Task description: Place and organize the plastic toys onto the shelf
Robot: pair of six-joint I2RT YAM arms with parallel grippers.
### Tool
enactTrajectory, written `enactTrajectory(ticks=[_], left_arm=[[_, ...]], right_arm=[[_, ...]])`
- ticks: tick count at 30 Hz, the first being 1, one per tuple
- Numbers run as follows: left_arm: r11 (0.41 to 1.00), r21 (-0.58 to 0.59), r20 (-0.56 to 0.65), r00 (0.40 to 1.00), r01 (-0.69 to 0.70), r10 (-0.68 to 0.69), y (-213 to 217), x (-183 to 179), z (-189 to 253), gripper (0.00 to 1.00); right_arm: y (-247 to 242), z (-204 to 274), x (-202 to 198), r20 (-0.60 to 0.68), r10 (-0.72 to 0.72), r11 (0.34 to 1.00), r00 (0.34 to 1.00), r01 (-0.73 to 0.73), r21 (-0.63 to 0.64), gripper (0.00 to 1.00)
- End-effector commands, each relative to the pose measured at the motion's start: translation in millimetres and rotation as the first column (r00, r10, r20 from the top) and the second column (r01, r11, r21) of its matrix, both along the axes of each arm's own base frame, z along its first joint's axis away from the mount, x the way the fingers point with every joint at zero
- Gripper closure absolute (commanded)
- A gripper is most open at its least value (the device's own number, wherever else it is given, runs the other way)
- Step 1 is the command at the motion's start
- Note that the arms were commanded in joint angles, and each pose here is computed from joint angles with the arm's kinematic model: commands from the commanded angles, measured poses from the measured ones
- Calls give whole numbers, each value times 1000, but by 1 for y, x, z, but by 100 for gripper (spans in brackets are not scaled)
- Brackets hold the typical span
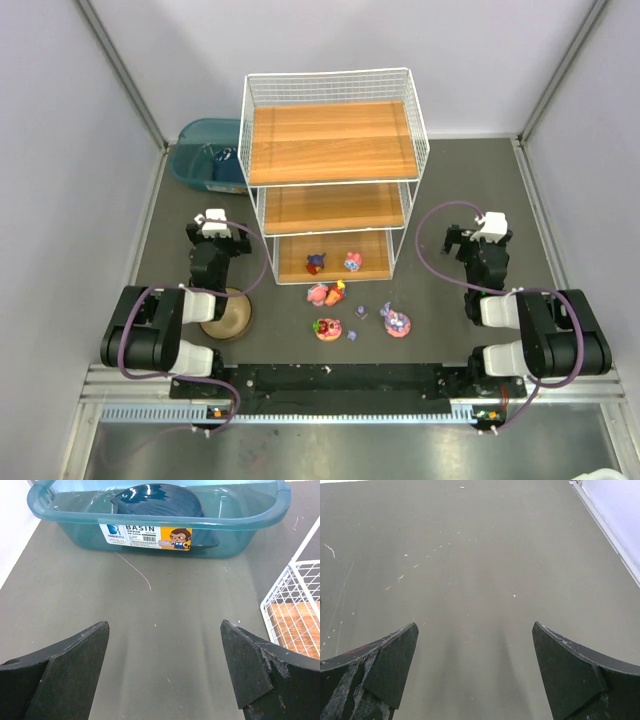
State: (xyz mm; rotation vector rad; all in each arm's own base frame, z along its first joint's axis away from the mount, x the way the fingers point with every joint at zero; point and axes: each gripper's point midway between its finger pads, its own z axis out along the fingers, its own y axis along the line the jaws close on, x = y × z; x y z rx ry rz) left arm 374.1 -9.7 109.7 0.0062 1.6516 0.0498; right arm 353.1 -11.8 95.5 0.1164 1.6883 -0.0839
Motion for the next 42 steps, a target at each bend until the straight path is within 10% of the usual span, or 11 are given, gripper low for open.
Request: enactTrajectory(ticks=[1,18,27,31,42], left_arm=[[1000,-3,52,999,6,-6,-1,7,15,1],[993,-32,95,989,-115,118,20,-2,34,1],[935,-195,73,947,-295,314,46,-17,75,1],[895,-298,-61,942,-332,329,40,-23,64,1],[833,-501,-35,968,-233,250,18,-69,90,1]], right_arm=[[0,18,10,59,4,1000,998,-4,-1,1],[-2,21,8,75,-8,1000,997,8,5,1],[-46,48,-9,50,-307,948,951,301,102,1],[-68,75,-29,75,-508,825,858,459,331,1],[-17,95,-33,-152,-260,882,954,299,364,1]])
